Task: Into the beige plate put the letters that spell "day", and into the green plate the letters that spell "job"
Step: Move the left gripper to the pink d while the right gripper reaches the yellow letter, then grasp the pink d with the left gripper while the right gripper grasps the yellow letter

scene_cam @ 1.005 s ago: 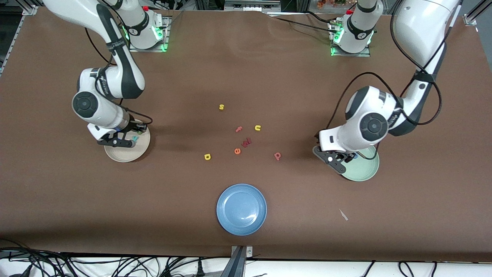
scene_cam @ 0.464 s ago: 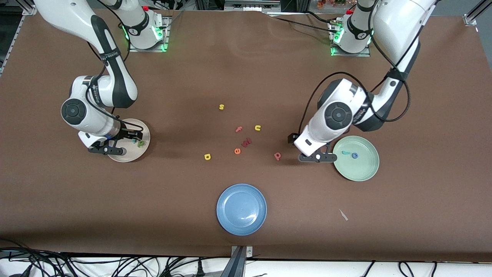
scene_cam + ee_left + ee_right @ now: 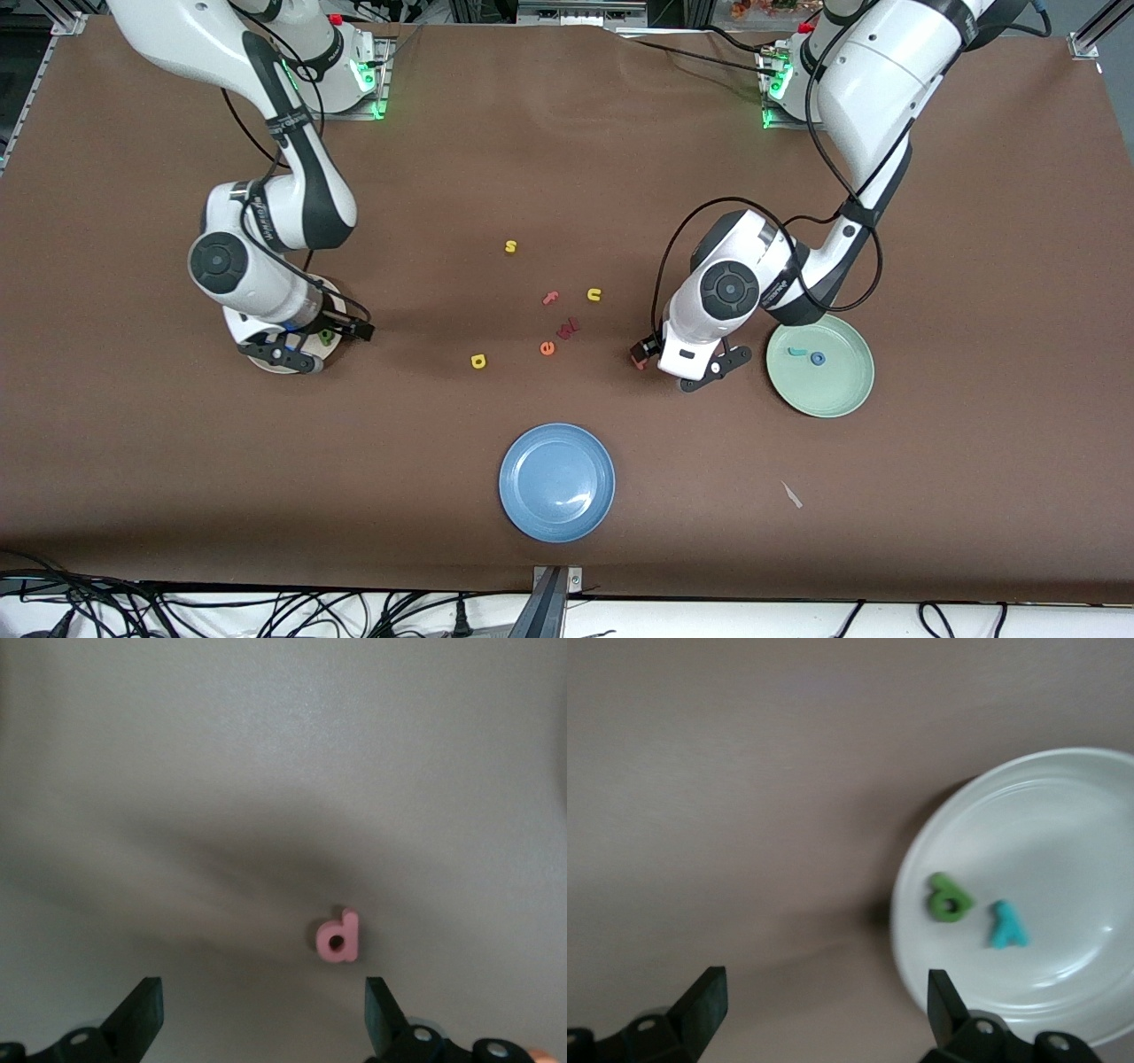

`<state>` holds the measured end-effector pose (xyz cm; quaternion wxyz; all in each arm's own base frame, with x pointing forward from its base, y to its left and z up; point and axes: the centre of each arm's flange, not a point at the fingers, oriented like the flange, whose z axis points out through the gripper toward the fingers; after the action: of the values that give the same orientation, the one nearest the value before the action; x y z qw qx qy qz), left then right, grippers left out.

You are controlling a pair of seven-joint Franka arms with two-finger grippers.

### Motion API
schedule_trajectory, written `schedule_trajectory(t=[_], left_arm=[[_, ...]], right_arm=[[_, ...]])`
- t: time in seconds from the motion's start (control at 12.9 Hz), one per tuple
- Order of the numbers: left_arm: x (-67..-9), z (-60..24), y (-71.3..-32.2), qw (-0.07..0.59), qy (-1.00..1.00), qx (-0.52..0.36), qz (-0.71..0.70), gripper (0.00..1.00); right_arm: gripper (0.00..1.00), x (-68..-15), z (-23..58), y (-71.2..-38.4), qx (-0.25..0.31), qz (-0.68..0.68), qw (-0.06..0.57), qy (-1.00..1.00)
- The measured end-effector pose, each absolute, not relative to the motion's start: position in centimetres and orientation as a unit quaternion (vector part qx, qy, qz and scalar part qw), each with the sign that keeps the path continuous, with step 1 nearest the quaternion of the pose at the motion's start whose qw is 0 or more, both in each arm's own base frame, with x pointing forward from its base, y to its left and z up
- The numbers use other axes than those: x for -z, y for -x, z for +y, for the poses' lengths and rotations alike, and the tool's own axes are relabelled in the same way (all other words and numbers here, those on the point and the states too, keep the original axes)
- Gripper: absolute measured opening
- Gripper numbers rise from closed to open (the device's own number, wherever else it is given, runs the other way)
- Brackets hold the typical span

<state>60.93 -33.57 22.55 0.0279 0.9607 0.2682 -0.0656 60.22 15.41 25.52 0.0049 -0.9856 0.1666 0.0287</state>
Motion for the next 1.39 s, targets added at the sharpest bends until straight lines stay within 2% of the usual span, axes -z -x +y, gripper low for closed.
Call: schedule_trajectory(t=[0.54,0.7,0.77,0.85,1.08,1.16,1.31,1.39], left_arm=[[-18.9,-35.9,-60.5,0.049,-0.962,0.043,0.266,0.96],[-18.3,-36.4,-60.0,0.047,-0.963,0.046,0.261,0.78],[-17.9,-36.5,-59.8,0.044,-0.963,0.048,0.261,0.77],[-17.4,-36.4,-59.8,0.040,-0.963,0.049,0.262,0.69],[-16.9,-36.1,-60.1,0.039,-0.962,0.047,0.265,0.66],[-17.1,-36.1,-60.3,0.041,-0.962,0.045,0.266,0.56],[-17.4,-36.1,-60.6,0.043,-0.962,0.042,0.267,0.30],[-17.5,-36.1,-60.7,0.044,-0.962,0.041,0.267,0.25]], right_arm=[[1.00,-23.4,25.1,-62.5,-0.028,0.280,0.030,0.959],[1.00,-23.0,27.6,-62.5,-0.026,0.302,0.032,0.953],[1.00,-22.6,29.0,-62.3,-0.027,0.311,0.032,0.949],[1.00,-22.1,30.3,-62.0,-0.028,0.321,0.031,0.946],[1.00,-20.7,32.9,-61.7,-0.031,0.342,0.028,0.939],[1.00,-20.3,33.2,-61.7,-0.031,0.344,0.027,0.938],[1.00,-19.7,33.3,-61.7,-0.033,0.346,0.025,0.937],[1.00,-19.6,33.3,-61.8,-0.033,0.346,0.025,0.937]])
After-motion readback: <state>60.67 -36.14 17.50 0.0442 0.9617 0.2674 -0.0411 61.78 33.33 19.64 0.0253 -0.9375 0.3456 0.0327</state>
